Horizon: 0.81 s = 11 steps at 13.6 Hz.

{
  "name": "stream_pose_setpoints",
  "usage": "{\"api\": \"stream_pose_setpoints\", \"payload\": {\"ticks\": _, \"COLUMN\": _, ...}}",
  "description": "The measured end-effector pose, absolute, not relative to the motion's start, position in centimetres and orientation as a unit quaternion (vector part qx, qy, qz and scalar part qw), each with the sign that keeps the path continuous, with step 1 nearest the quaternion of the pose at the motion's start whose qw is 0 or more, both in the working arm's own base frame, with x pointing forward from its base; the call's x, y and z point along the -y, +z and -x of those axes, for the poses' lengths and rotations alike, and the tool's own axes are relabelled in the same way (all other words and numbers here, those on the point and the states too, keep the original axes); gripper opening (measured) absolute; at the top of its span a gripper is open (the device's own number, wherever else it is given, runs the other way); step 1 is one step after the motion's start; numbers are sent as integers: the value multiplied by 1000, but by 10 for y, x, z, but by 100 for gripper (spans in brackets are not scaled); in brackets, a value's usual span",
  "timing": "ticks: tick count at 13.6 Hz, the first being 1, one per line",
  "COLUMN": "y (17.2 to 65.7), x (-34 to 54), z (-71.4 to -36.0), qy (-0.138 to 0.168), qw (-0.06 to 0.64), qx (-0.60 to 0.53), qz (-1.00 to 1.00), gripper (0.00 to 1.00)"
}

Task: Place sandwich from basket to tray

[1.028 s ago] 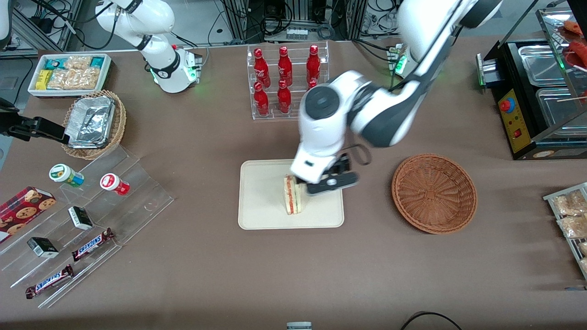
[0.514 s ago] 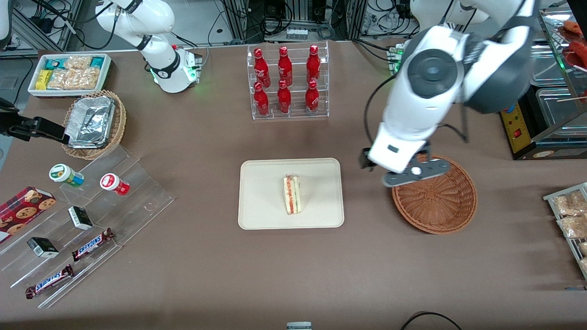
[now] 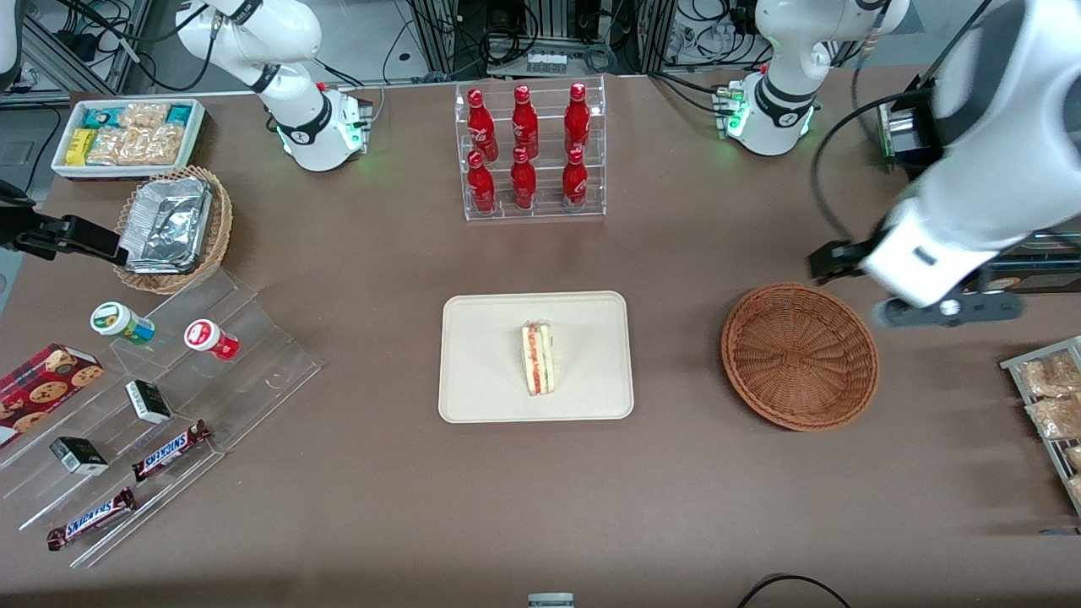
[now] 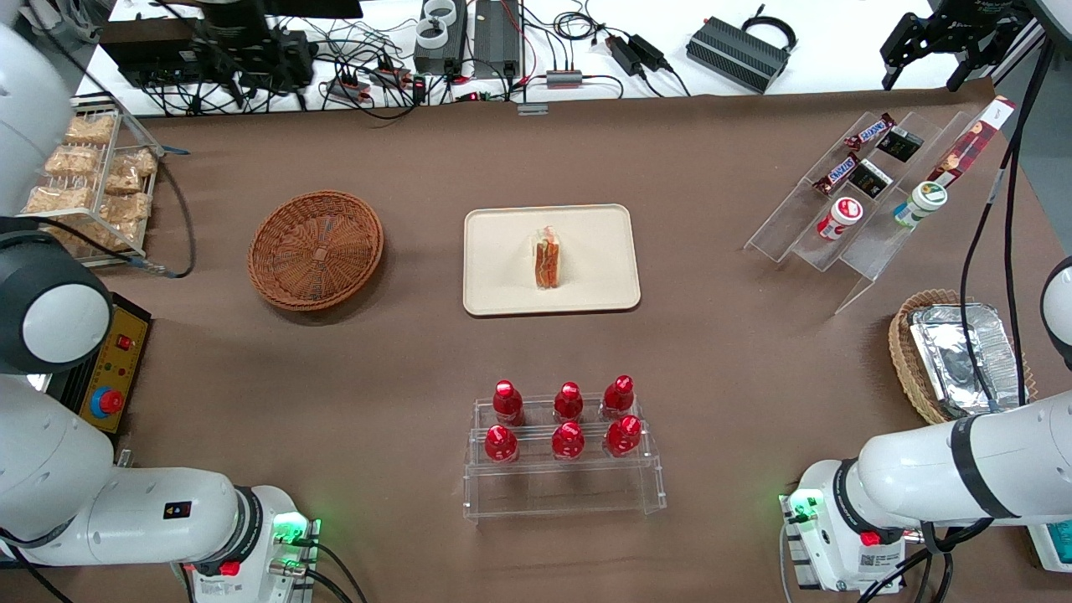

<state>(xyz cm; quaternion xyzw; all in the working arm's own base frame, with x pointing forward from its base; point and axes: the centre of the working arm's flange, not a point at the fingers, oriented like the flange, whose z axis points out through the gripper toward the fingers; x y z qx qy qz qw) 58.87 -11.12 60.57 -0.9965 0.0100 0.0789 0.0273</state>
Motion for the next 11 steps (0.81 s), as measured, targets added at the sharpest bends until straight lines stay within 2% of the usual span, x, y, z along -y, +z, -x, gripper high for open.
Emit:
{"api": "stream_pose_setpoints", "payload": {"ticks": 4, "y": 613, "x": 54, "z": -562, "qy": 94, "qw": 23, "qx": -38, "qz": 995, "gripper": 100}}
{"api": "stream_pose_setpoints", "payload": {"ticks": 8, "y": 627, "x": 42, "z": -534, "qy": 89, "qw": 26, "qx": -32, "qz": 995, "gripper": 100}}
{"api": "stream_pose_setpoints", "payload": {"ticks": 11, "y": 630, "x": 42, "z": -531, "qy": 85, "qw": 23, "qx": -31, "qz": 996, "gripper": 100}}
